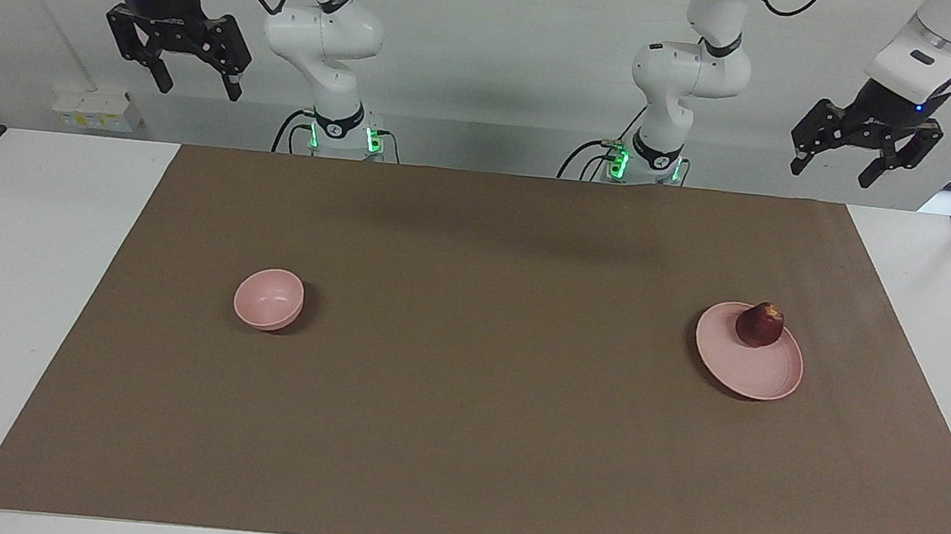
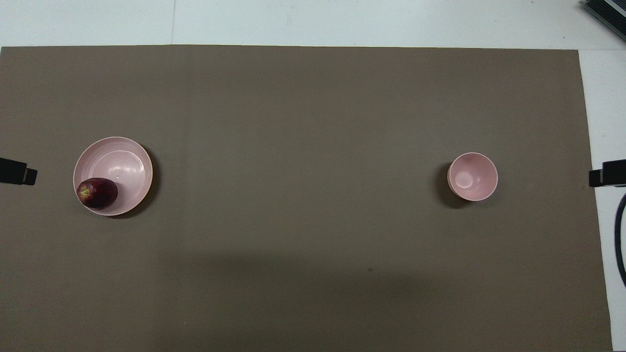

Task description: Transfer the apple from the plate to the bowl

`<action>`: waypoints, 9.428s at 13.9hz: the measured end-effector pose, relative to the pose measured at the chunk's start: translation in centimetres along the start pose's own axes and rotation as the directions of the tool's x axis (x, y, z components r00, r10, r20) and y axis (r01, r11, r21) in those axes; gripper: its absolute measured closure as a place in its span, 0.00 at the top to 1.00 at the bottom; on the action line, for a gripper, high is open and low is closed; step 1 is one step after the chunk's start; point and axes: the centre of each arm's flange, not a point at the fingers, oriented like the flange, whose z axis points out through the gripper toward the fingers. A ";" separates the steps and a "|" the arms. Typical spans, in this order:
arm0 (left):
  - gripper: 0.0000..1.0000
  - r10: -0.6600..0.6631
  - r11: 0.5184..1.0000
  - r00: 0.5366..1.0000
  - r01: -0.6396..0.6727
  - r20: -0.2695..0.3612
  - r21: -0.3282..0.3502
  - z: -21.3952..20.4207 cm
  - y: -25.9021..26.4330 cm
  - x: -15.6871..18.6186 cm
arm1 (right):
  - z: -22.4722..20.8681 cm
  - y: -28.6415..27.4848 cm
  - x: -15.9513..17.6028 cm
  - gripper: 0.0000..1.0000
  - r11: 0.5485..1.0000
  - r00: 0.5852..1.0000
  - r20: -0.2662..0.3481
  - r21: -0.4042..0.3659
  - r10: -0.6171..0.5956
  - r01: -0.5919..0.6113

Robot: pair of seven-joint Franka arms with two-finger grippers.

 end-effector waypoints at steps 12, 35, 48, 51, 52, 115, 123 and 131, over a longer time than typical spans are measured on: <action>1.00 0.013 1.000 0.999 -0.013 -0.039 0.004 2.9 -0.8 0.5 | 0.0 0.0 0.0 1.00 1.000 1.000 0.000 0.000 0.000 0.000; 1.00 -0.090 0.994 0.993 0.085 -0.076 -0.066 32.3 -11.9 1.2 | 0.0 0.0 0.0 1.00 1.000 1.000 0.000 0.000 0.000 0.000; 0.96 -0.108 0.991 0.989 0.099 -0.105 -0.085 35.0 -11.4 0.0 | 0.0 0.0 0.0 1.00 1.000 1.000 0.000 0.000 0.000 0.000; 0.81 -0.107 0.991 0.989 0.099 -0.105 -0.085 35.1 -11.4 -0.1 | 0.0 0.0 0.0 1.00 1.000 1.000 0.000 0.000 0.000 0.000; 0.72 -0.107 0.991 0.988 0.098 -0.107 -0.086 34.9 -11.4 -0.1 | 0.0 0.0 0.0 1.00 1.000 1.000 0.000 0.000 0.000 0.000; 0.66 -0.526 0.523 0.810 0.066 -0.260 -0.850 18.6 24.0 4.0 | 21.7 -31.5 7.3 1.00 0.311 0.558 0.578 0.475 0.595 -0.823; 0.66 -0.521 0.522 0.813 0.063 -0.259 -0.850 18.6 24.5 3.8 | 22.0 -33.3 6.4 1.00 0.343 0.575 0.584 0.466 0.573 -0.816; 0.66 -0.519 0.514 0.817 0.066 -0.250 -0.855 18.4 25.3 3.7 | 22.1 -32.2 6.6 0.77 0.385 0.584 0.625 0.440 0.518 -0.811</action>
